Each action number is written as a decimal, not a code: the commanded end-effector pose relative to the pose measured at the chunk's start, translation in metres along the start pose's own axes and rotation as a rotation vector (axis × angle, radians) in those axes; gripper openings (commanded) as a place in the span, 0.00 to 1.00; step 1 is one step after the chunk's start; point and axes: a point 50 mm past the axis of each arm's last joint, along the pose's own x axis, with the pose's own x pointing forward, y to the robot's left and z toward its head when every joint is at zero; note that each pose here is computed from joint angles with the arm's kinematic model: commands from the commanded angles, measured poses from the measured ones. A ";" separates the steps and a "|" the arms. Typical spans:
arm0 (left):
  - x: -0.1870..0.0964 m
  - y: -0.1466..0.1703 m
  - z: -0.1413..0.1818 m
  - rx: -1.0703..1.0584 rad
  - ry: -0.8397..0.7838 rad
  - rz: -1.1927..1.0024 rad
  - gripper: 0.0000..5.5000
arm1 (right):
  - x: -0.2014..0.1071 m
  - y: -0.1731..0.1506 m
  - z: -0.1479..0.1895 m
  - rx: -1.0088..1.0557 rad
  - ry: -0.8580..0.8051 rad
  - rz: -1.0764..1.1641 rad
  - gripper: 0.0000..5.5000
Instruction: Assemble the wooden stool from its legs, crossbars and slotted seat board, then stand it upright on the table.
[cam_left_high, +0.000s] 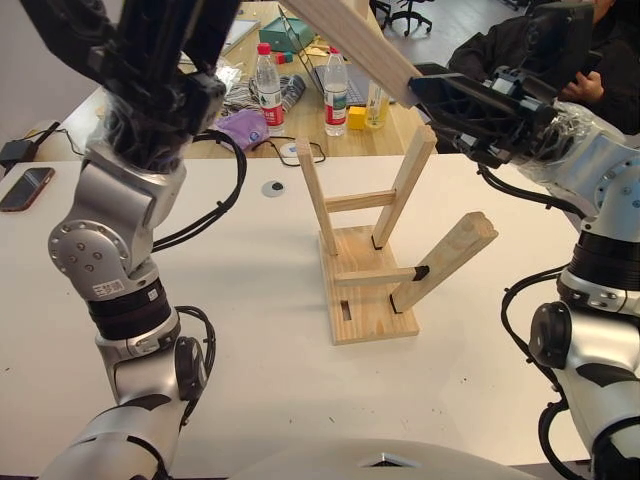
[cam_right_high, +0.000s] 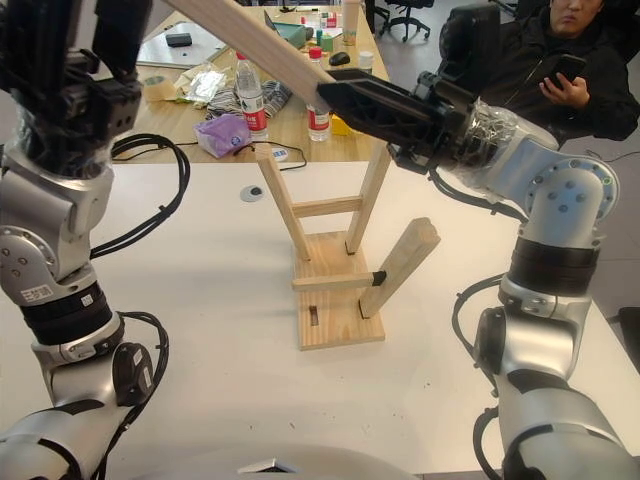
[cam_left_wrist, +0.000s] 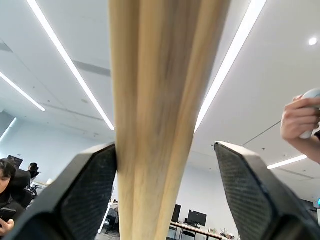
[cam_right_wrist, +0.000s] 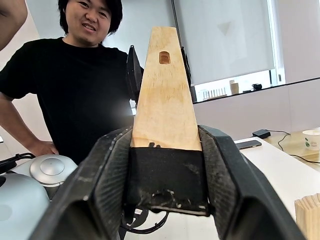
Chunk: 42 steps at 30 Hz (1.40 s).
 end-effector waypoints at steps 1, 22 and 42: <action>-0.002 -0.001 0.002 -0.013 -0.011 -0.012 0.58 | -0.002 0.001 -0.001 0.006 0.015 -0.009 0.37; -0.002 -0.008 0.014 0.077 -0.017 0.009 0.38 | 0.002 0.004 -0.025 -0.053 0.236 -0.040 0.59; -0.112 0.009 -0.051 0.433 0.423 0.405 0.37 | -0.039 -0.027 0.016 -0.323 0.343 -0.312 0.98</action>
